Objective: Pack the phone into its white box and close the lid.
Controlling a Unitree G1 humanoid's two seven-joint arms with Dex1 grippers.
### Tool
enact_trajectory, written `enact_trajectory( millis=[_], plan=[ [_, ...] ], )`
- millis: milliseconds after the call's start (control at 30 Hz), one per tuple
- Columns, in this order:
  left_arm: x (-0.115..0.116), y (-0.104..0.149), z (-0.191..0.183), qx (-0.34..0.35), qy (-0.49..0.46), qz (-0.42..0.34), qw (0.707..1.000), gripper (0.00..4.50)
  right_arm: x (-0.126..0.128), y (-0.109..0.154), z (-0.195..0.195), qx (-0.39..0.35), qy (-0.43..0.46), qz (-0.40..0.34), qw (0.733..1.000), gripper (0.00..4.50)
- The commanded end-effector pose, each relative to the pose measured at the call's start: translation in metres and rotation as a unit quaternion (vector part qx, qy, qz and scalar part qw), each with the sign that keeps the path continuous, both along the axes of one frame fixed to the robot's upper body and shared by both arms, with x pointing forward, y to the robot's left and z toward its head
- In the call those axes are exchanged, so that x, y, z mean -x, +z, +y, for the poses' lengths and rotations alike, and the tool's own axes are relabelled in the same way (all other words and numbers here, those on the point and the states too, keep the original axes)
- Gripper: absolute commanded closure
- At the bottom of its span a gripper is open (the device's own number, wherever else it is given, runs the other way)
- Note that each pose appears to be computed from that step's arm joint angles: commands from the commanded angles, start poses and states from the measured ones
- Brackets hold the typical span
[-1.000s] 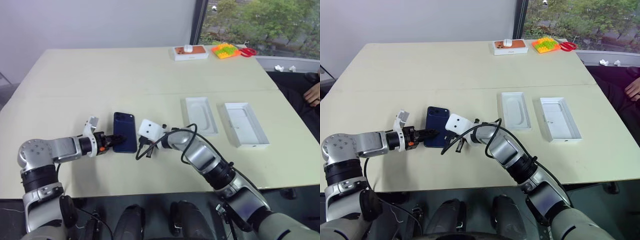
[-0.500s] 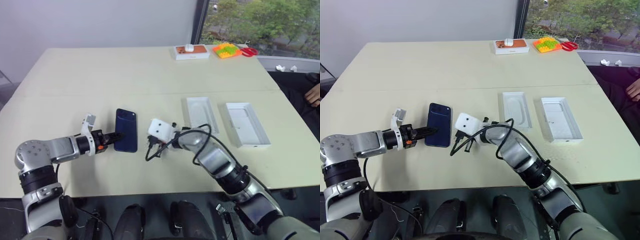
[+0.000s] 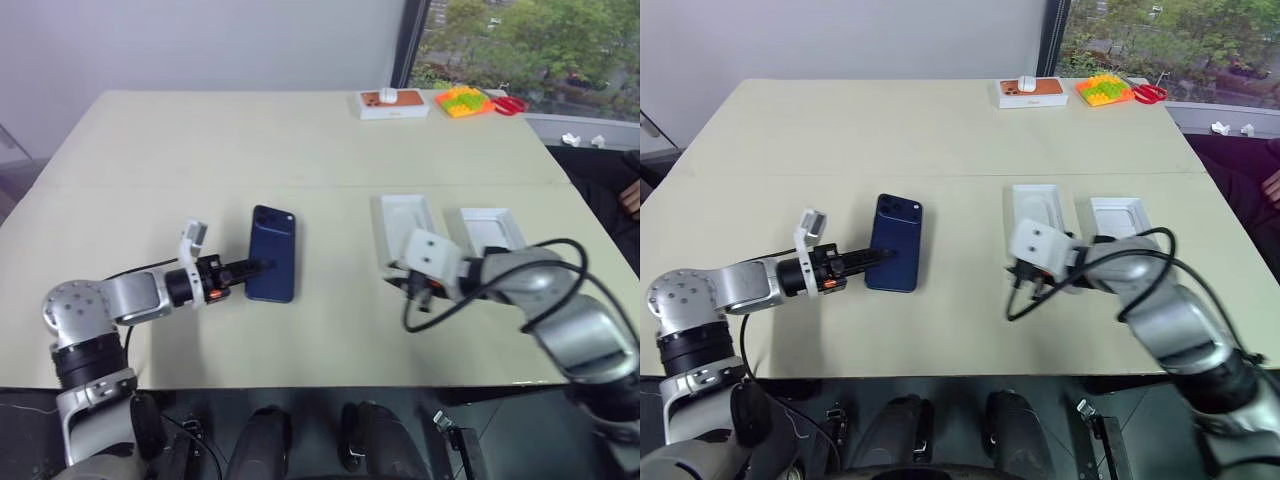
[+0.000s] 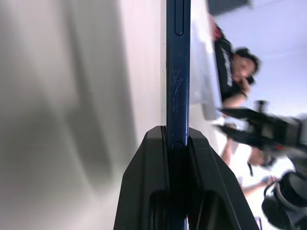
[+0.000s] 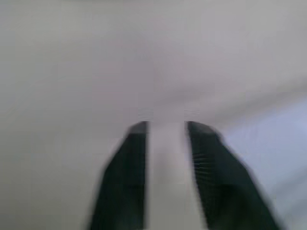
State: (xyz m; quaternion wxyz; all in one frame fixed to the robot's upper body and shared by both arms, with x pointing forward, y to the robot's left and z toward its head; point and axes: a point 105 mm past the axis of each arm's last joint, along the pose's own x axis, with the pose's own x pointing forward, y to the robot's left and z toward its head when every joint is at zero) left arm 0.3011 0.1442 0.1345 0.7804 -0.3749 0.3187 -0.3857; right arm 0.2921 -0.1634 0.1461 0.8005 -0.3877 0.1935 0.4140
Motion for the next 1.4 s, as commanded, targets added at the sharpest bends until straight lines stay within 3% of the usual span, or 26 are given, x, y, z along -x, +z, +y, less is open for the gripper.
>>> enact_trajectory(
  millis=[33, 433, 600, 700, 833, 1000, 1133, 1233, 1400],
  plan=[
    [0.004, 0.018, -0.016, 0.008, -0.038, -0.040, 0.998, 4.50, -0.004, 0.007, -0.007, 0.002, 0.014, -0.020, 1.000, 1.70],
    [0.004, 0.016, -0.026, 0.012, -0.045, -0.038, 0.998, 4.50, -0.039, -0.008, -0.022, 0.021, 0.030, -0.021, 0.999, 1.70],
    [0.003, 0.016, -0.026, 0.013, -0.040, -0.038, 0.998, 4.50, -0.041, -0.014, -0.022, 0.027, 0.044, -0.008, 0.999, 1.70],
    [0.002, 0.016, -0.021, 0.016, -0.029, -0.038, 0.999, 4.50, -0.038, -0.018, -0.022, 0.032, 0.058, 0.002, 0.998, 2.54],
    [0.001, 0.017, -0.018, 0.019, -0.021, -0.039, 0.999, 4.50, -0.031, -0.015, -0.016, 0.031, 0.078, 0.002, 0.996, 4.24],
    [-0.001, 0.019, -0.015, 0.019, -0.014, -0.038, 0.999, 4.50, -0.020, -0.010, -0.006, 0.038, 0.108, -0.006, 0.993, 4.32],
    [-0.004, 0.021, -0.012, 0.019, -0.009, -0.039, 0.999, 4.50, 0.002, -0.006, 0.022, 0.021, 0.142, -0.003, 0.990, 4.32],
    [-0.007, 0.023, -0.011, 0.020, -0.006, -0.038, 0.999, 4.50, 0.020, -0.018, 0.056, 0.012, 0.160, 0.000, 0.987, 4.32],
    [-0.010, 0.026, -0.012, 0.022, -0.011, -0.039, 0.999, 4.50, 0.014, -0.029, 0.084, -0.011, 0.119, -0.013, 0.993, 4.32]
  ],
)
